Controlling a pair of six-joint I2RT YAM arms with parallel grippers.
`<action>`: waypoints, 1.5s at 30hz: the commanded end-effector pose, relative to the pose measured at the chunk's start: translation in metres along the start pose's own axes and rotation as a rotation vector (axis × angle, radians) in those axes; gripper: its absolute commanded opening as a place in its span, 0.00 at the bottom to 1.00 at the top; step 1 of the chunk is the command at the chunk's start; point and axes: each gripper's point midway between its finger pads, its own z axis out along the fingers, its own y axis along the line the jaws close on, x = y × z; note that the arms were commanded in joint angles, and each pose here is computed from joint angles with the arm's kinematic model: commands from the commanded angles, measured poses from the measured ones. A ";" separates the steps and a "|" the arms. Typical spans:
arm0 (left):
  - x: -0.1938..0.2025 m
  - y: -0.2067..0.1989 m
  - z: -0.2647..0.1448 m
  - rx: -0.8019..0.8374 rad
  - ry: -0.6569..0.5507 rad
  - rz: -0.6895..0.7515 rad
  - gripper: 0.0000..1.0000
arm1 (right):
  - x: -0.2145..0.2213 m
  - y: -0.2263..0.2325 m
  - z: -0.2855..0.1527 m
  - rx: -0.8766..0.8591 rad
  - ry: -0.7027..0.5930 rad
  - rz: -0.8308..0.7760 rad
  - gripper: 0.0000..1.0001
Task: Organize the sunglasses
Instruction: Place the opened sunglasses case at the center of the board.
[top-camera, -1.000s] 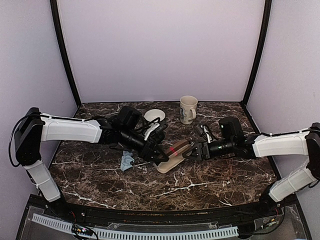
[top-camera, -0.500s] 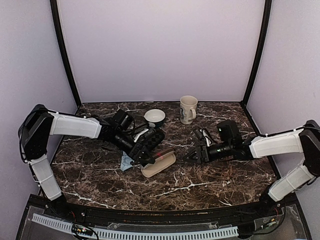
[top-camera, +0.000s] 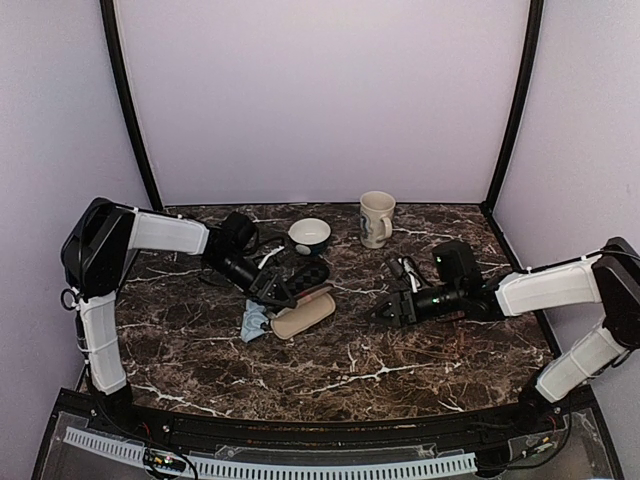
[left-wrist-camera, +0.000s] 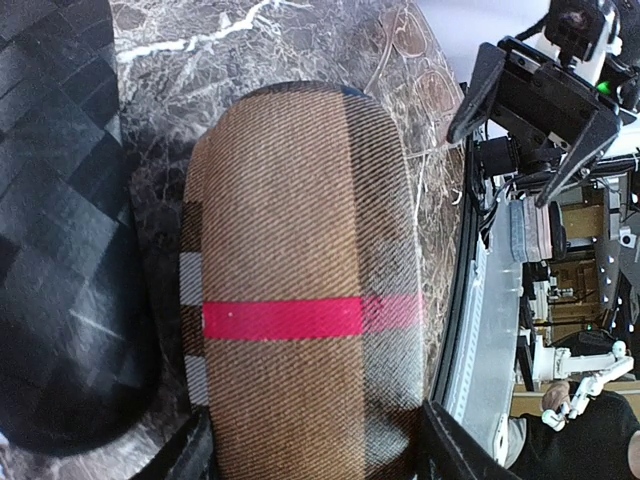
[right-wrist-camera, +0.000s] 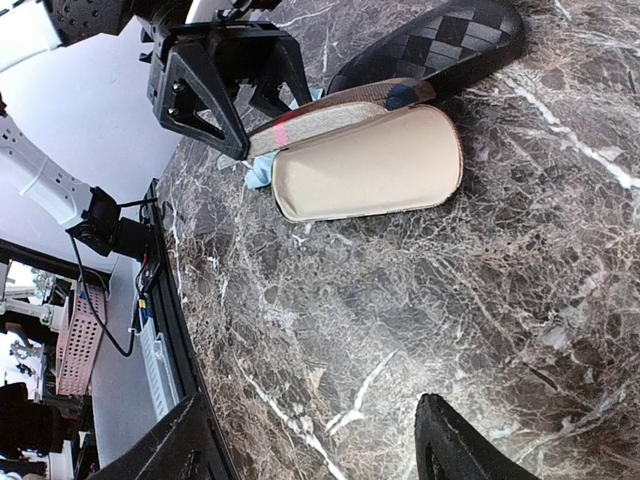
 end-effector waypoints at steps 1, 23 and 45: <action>-0.005 -0.009 0.000 0.073 0.026 0.000 0.21 | -0.004 0.002 0.001 -0.026 -0.024 -0.029 0.70; 0.002 0.000 0.000 0.025 0.047 -0.050 0.73 | 0.000 -0.001 0.002 -0.029 -0.032 -0.005 0.70; -0.012 0.008 -0.041 -0.298 0.006 0.008 0.89 | -0.015 -0.011 -0.010 0.120 -0.049 0.004 0.70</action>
